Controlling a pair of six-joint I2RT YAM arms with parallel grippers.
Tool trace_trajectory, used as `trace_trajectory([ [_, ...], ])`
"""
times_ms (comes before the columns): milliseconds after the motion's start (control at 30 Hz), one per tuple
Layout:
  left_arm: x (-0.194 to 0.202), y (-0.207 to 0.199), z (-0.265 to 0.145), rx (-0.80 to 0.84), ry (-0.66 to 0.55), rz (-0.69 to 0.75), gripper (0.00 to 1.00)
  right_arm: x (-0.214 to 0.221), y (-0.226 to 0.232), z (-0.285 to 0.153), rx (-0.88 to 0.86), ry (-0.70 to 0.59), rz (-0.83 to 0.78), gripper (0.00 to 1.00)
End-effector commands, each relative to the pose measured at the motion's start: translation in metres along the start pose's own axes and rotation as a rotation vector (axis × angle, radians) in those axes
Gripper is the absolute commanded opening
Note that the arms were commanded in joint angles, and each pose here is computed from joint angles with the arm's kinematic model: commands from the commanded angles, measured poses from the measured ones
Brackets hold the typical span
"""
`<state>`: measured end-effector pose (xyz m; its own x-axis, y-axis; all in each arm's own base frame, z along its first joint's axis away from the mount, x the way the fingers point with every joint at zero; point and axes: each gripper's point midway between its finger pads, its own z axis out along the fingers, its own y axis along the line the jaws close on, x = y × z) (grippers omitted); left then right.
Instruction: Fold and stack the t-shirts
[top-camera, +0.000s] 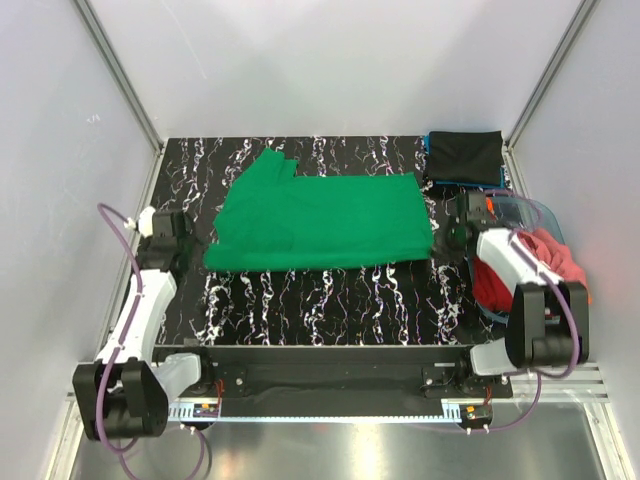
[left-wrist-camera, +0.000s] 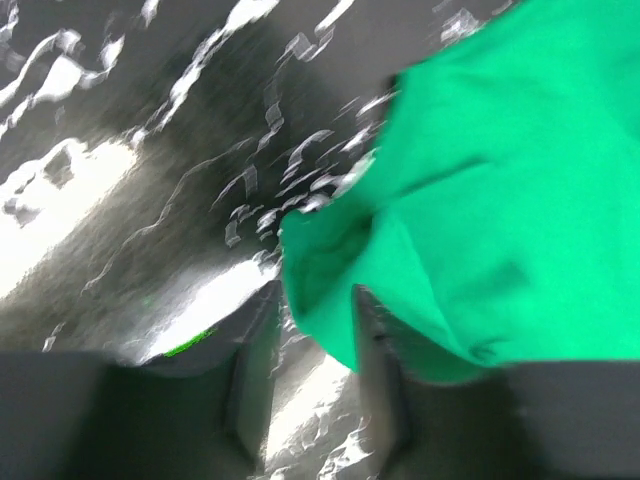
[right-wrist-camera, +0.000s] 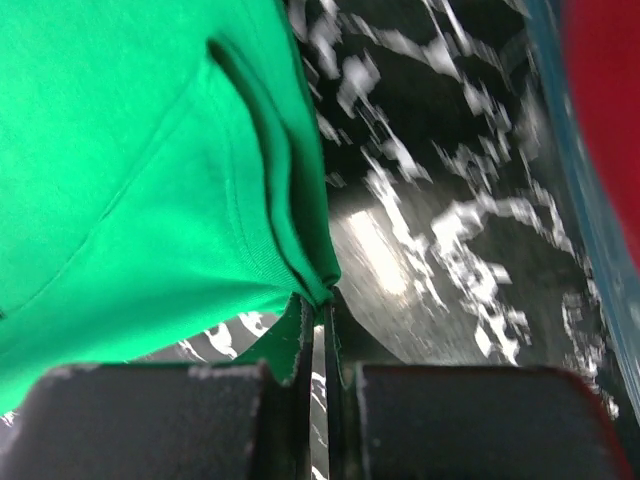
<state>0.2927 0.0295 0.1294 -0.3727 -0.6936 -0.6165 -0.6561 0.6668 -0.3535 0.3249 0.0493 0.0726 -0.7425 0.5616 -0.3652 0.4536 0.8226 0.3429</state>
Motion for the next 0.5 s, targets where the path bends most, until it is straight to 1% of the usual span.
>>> trace_trajectory([
  [0,0.028,0.021,0.003,-0.025,0.082,-0.006,0.52,0.030,-0.027,-0.002,0.063,0.021,0.085,0.00],
  [33,0.031,0.023,0.004,-0.024,0.094,-0.008,0.57,0.033,-0.026,-0.008,0.040,0.012,0.095,0.00],
  [67,0.036,0.023,0.004,-0.012,0.115,-0.012,0.60,0.039,-0.024,-0.009,0.020,0.025,0.113,0.00],
  [100,0.039,0.024,0.004,-0.008,0.127,-0.003,0.66,0.049,-0.029,-0.009,0.019,0.044,0.122,0.01],
  [133,0.041,0.022,0.003,0.003,0.134,0.002,0.67,0.052,-0.027,-0.015,-0.005,0.036,0.127,0.29],
  [167,0.041,0.019,0.000,0.024,0.139,0.006,0.68,0.059,-0.025,-0.020,-0.034,0.047,0.136,0.65],
  [200,0.041,0.019,-0.001,0.028,0.139,0.010,0.68,0.064,-0.026,-0.019,-0.036,0.062,0.139,0.65],
  [233,0.039,0.019,-0.004,0.033,0.132,0.010,0.68,0.062,-0.023,-0.025,-0.063,0.043,0.138,0.88],
  [267,0.037,0.018,-0.007,0.040,0.124,0.016,0.69,0.063,-0.020,-0.028,-0.082,0.040,0.138,0.93],
  [333,0.031,0.015,-0.013,0.062,0.098,0.023,0.69,0.059,-0.015,-0.039,-0.113,0.011,0.133,0.95],
  [400,0.027,0.013,-0.019,0.082,0.081,0.043,0.69,0.053,-0.009,-0.048,-0.141,-0.013,0.122,0.95],
  [467,0.027,0.010,-0.021,0.100,0.086,0.051,0.69,0.049,0.000,-0.057,-0.178,-0.029,0.104,0.92],
])
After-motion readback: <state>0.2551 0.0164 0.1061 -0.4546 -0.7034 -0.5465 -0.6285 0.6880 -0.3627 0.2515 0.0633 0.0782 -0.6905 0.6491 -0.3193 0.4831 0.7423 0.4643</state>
